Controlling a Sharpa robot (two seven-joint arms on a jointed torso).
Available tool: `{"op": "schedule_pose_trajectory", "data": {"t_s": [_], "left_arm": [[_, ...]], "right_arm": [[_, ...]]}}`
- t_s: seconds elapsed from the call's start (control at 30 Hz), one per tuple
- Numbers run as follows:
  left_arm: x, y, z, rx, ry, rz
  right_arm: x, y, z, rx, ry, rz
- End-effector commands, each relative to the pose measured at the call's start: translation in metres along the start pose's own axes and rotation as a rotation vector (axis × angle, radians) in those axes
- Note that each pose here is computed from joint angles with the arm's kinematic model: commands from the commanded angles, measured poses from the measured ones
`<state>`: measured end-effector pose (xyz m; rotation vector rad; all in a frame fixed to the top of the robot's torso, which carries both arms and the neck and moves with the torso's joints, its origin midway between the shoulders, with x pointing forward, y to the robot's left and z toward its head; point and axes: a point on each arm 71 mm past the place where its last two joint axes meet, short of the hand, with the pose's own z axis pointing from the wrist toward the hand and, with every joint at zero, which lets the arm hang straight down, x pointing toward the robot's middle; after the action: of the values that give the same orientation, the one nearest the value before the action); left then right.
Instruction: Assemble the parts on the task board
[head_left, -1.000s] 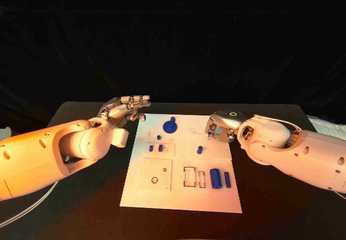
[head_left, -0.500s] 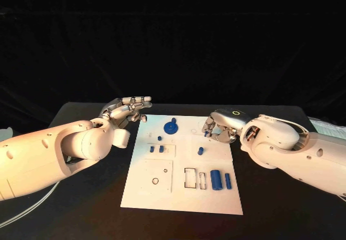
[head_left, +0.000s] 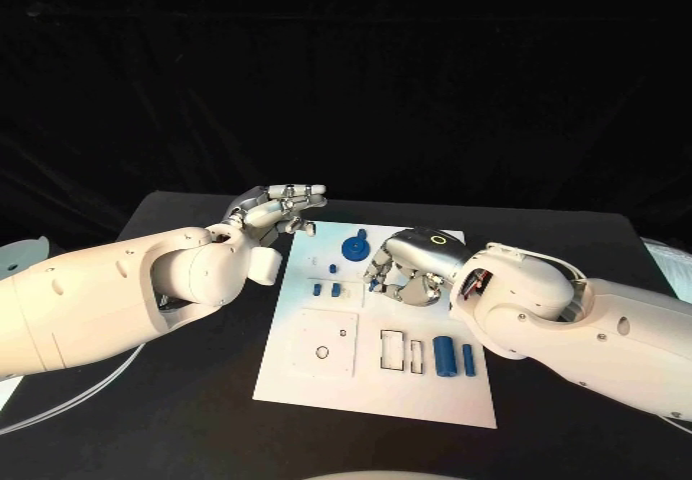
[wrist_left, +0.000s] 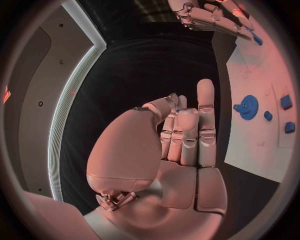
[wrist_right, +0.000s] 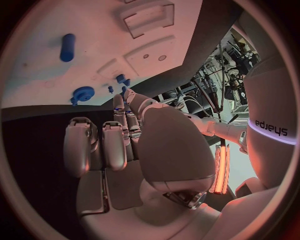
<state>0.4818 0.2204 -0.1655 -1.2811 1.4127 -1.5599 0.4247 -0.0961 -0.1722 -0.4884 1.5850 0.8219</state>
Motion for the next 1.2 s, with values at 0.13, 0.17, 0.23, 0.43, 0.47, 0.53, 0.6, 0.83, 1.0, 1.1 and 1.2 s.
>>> {"op": "schedule_pose_trajectory", "data": {"t_s": [0.13, 0.17, 0.23, 0.43, 0.47, 0.53, 0.6, 0.83, 1.0, 1.1, 1.2], "left_arm": [[0.0063, 0.0004, 0.0031, 0.003, 0.027, -0.003], [0.007, 0.0006, 0.0034, 0.003, 0.028, -0.004], [0.0084, 0.0008, 0.004, 0.003, 0.032, -0.005], [0.0114, 0.0012, 0.0048, 0.003, 0.04, -0.007], [0.0116, 0.0012, 0.0049, 0.003, 0.041, -0.007], [0.0119, 0.0012, 0.005, 0.004, 0.041, -0.008], [0.0123, 0.0013, 0.005, 0.004, 0.042, -0.008], [0.0128, 0.0015, 0.0052, 0.003, 0.046, -0.009], [0.0129, 0.0015, 0.0053, 0.001, 0.048, -0.01], [0.013, 0.0016, 0.0053, 0.001, 0.049, -0.01], [0.0132, 0.0016, 0.0053, 0.0, 0.051, -0.011]], "right_arm": [[0.027, 0.016, 0.009, -0.069, 0.072, -0.014], [0.032, 0.018, 0.011, -0.074, 0.08, -0.012], [0.038, 0.02, 0.013, -0.079, 0.092, -0.009], [0.053, 0.022, 0.018, -0.082, 0.118, -0.004], [0.056, 0.022, 0.019, -0.082, 0.122, -0.003], [0.06, 0.022, 0.02, -0.08, 0.13, -0.005], [0.063, 0.022, 0.021, -0.078, 0.136, -0.009], [0.071, 0.021, 0.024, -0.069, 0.145, -0.018], [0.072, 0.022, 0.024, -0.069, 0.147, -0.018], [0.073, 0.022, 0.025, -0.069, 0.149, -0.021], [0.073, 0.022, 0.025, -0.069, 0.151, -0.024]]}}
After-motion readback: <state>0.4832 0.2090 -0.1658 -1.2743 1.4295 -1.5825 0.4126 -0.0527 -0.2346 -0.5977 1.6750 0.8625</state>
